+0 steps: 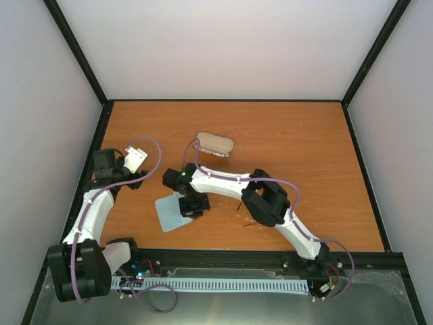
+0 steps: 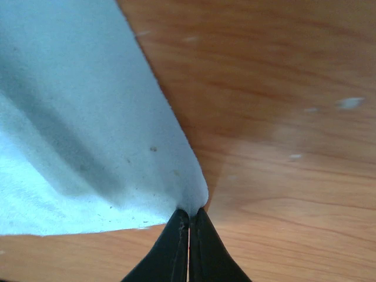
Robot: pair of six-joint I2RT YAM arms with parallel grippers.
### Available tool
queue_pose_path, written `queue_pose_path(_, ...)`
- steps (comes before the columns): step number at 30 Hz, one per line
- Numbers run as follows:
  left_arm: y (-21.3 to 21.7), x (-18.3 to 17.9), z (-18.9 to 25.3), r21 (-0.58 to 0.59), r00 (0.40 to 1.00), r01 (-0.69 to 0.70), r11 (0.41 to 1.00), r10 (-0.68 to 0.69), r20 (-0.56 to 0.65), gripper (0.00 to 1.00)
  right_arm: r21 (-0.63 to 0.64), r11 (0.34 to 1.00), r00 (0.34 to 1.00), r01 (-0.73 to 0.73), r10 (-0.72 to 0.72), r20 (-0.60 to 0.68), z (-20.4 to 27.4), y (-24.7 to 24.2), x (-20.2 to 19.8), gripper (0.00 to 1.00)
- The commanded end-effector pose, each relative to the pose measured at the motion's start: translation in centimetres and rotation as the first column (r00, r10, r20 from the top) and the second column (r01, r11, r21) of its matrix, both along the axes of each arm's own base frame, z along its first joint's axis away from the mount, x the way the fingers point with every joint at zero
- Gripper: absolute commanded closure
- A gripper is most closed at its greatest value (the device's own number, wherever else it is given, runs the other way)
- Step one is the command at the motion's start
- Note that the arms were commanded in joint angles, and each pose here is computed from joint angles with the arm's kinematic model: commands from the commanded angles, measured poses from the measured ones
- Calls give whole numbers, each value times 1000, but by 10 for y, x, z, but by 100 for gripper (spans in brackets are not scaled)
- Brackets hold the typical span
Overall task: Organize the sunglasses
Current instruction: Adjust the glasses cleaning cloth at the center of the board.
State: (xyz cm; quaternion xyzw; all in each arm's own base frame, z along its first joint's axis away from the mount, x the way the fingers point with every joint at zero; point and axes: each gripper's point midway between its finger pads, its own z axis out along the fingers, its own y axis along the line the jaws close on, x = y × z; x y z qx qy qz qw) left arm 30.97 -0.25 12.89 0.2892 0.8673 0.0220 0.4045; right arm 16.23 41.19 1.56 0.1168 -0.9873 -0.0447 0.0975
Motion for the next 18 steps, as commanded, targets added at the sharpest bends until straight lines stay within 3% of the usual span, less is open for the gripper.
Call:
queue_pose_path(1, -16, -1, 3, -40, 996, 89, 995, -89, -1, 34, -179, 982, 995, 58, -42, 93, -18, -50, 21, 97)
queue_pose_path(7, -47, -15, -1, -128, 964, 255, 959, -261, -39, 34, -182, 982, 994, 53, -35, 100, -20, -72, 38, 97)
queue_pose_path(12, -93, -42, -4, -272, 869, 457, 847, -490, -66, 36, -171, 985, 992, 22, 0, 130, -17, -82, 63, 97)
queue_pose_path(14, -106, -46, -8, -320, 832, 497, 806, -548, -87, 41, -163, 987, 988, -7, 32, 150, -13, -86, 74, 97)
queue_pose_path(18, -119, -35, -14, -372, 783, 535, 758, -611, -120, 41, -153, 987, 979, -50, 78, 187, -9, -93, 94, 97)
